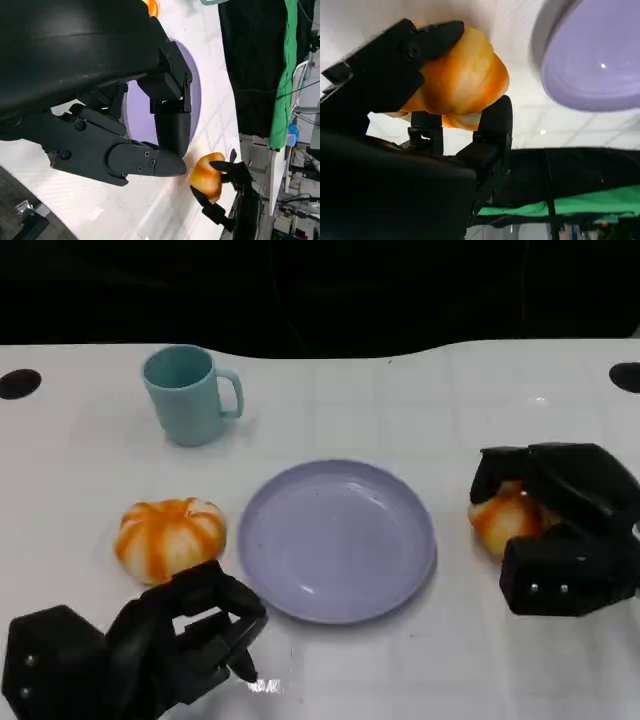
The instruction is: Grasp the bread from the table and place it into the plate.
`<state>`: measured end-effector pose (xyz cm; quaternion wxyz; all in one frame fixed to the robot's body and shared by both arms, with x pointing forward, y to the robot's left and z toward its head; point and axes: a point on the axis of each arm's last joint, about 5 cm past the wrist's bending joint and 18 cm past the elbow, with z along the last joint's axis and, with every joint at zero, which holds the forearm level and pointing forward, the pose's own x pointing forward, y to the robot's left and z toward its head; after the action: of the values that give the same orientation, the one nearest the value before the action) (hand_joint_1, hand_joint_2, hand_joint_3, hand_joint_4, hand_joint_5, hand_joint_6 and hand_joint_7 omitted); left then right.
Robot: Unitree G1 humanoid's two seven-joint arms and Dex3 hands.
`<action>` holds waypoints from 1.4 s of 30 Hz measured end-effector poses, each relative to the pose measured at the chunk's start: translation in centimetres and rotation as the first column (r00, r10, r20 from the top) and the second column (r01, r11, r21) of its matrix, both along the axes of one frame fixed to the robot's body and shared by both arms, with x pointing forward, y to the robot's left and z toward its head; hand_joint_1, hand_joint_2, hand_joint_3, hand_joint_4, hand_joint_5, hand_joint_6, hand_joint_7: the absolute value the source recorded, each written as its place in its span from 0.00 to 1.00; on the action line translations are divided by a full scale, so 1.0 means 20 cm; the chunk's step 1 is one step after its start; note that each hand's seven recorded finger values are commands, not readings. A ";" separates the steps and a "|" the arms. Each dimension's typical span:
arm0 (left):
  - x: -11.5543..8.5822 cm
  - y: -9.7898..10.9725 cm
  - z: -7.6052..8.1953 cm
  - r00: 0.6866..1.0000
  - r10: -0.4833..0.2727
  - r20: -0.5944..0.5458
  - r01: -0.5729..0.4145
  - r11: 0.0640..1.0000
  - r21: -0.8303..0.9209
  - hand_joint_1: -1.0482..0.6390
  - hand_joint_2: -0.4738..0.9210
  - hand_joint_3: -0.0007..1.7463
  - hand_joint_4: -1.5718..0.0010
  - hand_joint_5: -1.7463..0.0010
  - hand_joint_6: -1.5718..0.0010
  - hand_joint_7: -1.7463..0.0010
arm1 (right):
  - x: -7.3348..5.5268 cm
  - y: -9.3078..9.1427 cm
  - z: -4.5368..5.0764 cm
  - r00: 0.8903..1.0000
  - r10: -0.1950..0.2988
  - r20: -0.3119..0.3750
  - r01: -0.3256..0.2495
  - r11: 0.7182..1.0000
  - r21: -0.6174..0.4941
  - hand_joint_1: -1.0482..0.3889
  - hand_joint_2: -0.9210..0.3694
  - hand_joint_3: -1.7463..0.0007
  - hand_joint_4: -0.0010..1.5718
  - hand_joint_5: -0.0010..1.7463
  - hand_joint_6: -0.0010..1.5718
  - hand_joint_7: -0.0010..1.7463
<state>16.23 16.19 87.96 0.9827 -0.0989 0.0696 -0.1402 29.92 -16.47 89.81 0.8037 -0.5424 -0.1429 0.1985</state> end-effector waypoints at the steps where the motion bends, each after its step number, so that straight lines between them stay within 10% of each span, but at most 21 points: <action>1: 0.00 0.00 0.00 1.000 0.000 0.000 0.000 1.000 -0.001 0.32 1.00 0.17 0.54 0.00 0.53 0.21 | 0.00 0.01 0.002 1.000 0.003 0.004 -0.003 1.000 0.015 0.76 0.40 0.36 0.55 1.00 0.51 0.86; 16: 0.00 -0.01 0.00 1.000 -0.002 0.000 0.002 1.000 -0.007 0.33 1.00 0.17 0.54 0.00 0.53 0.20 | 0.00 0.15 0.100 0.983 0.131 0.126 -0.154 0.968 0.196 0.77 0.49 0.26 0.61 1.00 0.48 0.97; 29: -0.02 -0.01 -0.01 1.000 -0.002 -0.012 0.001 1.000 -0.009 0.34 1.00 0.17 0.53 0.00 0.53 0.20 | 0.01 0.34 0.167 0.946 0.298 0.126 -0.319 0.920 0.225 0.70 0.52 0.22 0.63 1.00 0.48 1.00; 42: -0.02 -0.02 -0.01 1.000 -0.003 -0.010 0.003 1.000 -0.010 0.33 1.00 0.16 0.52 0.00 0.53 0.21 | -0.02 0.46 0.142 0.918 0.385 0.096 -0.396 0.892 0.215 0.64 0.49 0.24 0.62 1.00 0.50 0.92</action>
<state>15.76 15.72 87.82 0.9816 -0.1046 0.0740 -0.1417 29.62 -7.25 92.65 0.8010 -0.4105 -0.2912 0.3242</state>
